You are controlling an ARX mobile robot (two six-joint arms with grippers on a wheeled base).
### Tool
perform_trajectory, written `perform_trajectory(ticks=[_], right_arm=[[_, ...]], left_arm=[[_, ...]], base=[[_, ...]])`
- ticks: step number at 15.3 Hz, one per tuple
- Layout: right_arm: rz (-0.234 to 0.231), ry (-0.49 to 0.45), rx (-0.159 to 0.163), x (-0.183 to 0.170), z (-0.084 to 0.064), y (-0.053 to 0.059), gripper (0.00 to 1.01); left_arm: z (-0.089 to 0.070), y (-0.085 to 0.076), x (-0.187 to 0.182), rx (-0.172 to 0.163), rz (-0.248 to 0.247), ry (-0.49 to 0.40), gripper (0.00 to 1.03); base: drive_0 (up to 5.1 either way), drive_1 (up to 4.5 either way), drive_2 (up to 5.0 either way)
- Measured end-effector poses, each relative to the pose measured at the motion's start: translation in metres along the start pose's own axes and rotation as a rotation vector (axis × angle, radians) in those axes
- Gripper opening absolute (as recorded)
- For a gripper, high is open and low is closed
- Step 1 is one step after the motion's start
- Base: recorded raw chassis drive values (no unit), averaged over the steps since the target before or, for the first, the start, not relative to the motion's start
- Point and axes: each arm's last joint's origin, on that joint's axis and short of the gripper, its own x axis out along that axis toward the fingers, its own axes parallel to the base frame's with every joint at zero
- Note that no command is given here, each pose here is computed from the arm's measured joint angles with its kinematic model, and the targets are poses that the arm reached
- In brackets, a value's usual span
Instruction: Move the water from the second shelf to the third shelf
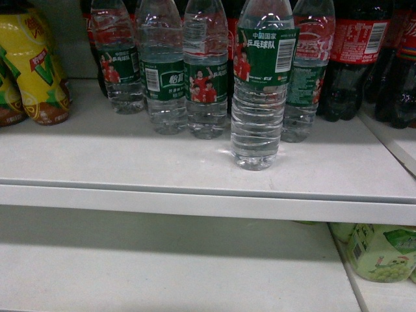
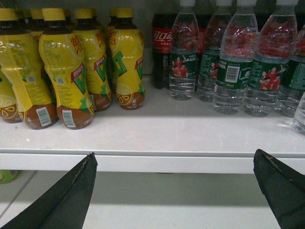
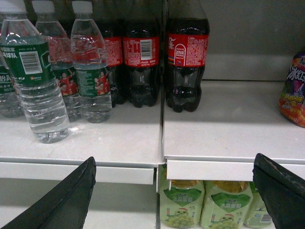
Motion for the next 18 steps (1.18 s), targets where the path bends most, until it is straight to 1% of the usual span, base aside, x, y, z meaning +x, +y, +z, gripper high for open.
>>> perform_trajectory(ticks=[8, 9, 10, 11, 12, 13, 15, 16, 17, 18], right_arm=[[0.0, 0.0, 0.0, 0.0, 0.0, 0.0, 0.98], [0.006, 0.01, 0.014, 0.0, -0.001, 0.0, 0.98], [0.039, 0.05, 0.1, 0.003, -0.003, 0.001, 0.98], [0.048, 0.061, 0.169, 0.009, -0.001, 0.001, 0.98], [0.064, 0.035, 0.216, 0.015, 0.009, 0.0, 0.98], [0.071, -0.006, 0.231, 0.025, 0.024, -0.001, 0.98], [0.11, -0.07, 0.23, 0.049, 0.054, -0.001, 0.98], [0.126, -0.084, 0.228, 0.062, 0.065, 0.001, 0.98], [0.143, -0.087, 0.227, 0.07, 0.069, 0.004, 0.98], [0.163, -0.074, 0.227, 0.078, 0.066, 0.009, 0.98]], left_arm=[[0.0, 0.0, 0.0, 0.0, 0.0, 0.0, 0.98], [0.0, 0.0, 0.0, 0.0, 0.0, 0.0, 0.98], [0.0, 0.0, 0.0, 0.0, 0.0, 0.0, 0.98], [0.0, 0.0, 0.0, 0.0, 0.0, 0.0, 0.98], [0.0, 0.0, 0.0, 0.0, 0.0, 0.0, 0.98], [0.0, 0.0, 0.0, 0.0, 0.0, 0.0, 0.98], [0.0, 0.0, 0.0, 0.0, 0.0, 0.0, 0.98], [0.0, 0.0, 0.0, 0.0, 0.0, 0.0, 0.98], [0.0, 0.0, 0.0, 0.0, 0.0, 0.0, 0.98], [0.0, 0.0, 0.0, 0.0, 0.0, 0.0, 0.98]], base=[[0.0, 0.0, 0.0], [0.0, 0.0, 0.0], [0.0, 0.0, 0.0], [0.0, 0.0, 0.0], [0.0, 0.0, 0.0], [0.0, 0.0, 0.0], [0.0, 0.0, 0.0], [0.0, 0.0, 0.0], [0.0, 0.0, 0.0], [0.0, 0.0, 0.0]])
